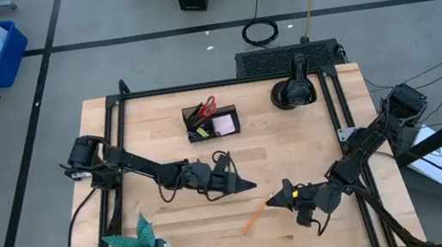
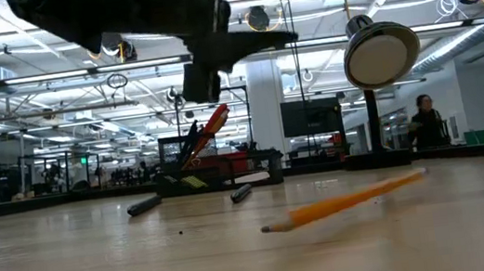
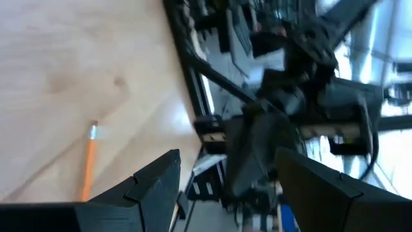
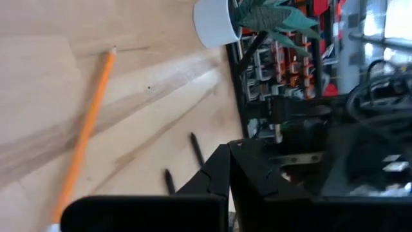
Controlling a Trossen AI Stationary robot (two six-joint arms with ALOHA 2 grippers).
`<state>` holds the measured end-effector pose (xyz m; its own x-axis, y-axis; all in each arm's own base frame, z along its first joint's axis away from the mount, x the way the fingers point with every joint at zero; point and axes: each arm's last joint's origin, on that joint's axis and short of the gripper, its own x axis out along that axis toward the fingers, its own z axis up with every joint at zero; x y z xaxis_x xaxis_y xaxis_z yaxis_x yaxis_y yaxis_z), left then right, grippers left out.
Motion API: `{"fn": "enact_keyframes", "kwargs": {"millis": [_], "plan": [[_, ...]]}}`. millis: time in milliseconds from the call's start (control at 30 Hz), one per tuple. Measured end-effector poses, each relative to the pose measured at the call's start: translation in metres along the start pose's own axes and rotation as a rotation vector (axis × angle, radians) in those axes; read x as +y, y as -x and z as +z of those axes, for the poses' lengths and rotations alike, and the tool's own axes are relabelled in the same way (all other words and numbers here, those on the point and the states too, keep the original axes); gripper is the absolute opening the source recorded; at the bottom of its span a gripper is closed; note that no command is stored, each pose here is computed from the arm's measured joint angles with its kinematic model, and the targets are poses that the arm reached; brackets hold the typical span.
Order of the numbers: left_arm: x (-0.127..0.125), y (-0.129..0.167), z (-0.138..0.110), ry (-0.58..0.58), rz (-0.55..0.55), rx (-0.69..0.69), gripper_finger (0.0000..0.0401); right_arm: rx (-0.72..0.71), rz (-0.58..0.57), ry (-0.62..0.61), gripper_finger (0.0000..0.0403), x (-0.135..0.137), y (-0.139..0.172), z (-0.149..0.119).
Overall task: Pick and place office supplies into organizer
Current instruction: Put the orange pencil into the black desk organizer
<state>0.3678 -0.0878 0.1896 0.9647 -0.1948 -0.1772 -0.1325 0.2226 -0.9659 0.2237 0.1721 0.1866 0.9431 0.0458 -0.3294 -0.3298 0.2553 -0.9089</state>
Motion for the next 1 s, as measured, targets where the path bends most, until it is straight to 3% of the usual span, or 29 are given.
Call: {"fn": "enact_keyframes", "kwargs": {"millis": [200, 300, 400, 600, 800, 1000], "plan": [[-0.012, -0.001, 0.001, -0.085, -0.043, 0.037, 0.0257, 0.002, 0.060, -0.139, 0.0000, 0.010, 0.006, 0.004], [-0.018, 0.002, 0.002, -0.180, -0.067, 0.050, 0.0257, -0.021, 0.084, -0.389, 0.0000, 0.009, 0.006, 0.005], [-0.020, 0.003, -0.001, -0.272, -0.092, 0.096, 0.0257, -0.085, 0.208, -0.550, 0.0005, 0.006, 0.006, 0.000], [-0.019, 0.003, -0.006, -0.337, -0.096, 0.117, 0.0257, -0.100, 0.462, -0.904, 0.0037, -0.005, -0.009, -0.030], [-0.020, 0.003, -0.009, -0.435, -0.114, 0.148, 0.0257, -0.082, 0.507, -0.990, 0.0088, 0.006, -0.015, -0.067], [-0.021, 0.004, -0.016, -0.537, -0.112, 0.123, 0.0257, -0.174, 0.412, -1.041, 0.0119, 0.032, -0.004, -0.103]]}}
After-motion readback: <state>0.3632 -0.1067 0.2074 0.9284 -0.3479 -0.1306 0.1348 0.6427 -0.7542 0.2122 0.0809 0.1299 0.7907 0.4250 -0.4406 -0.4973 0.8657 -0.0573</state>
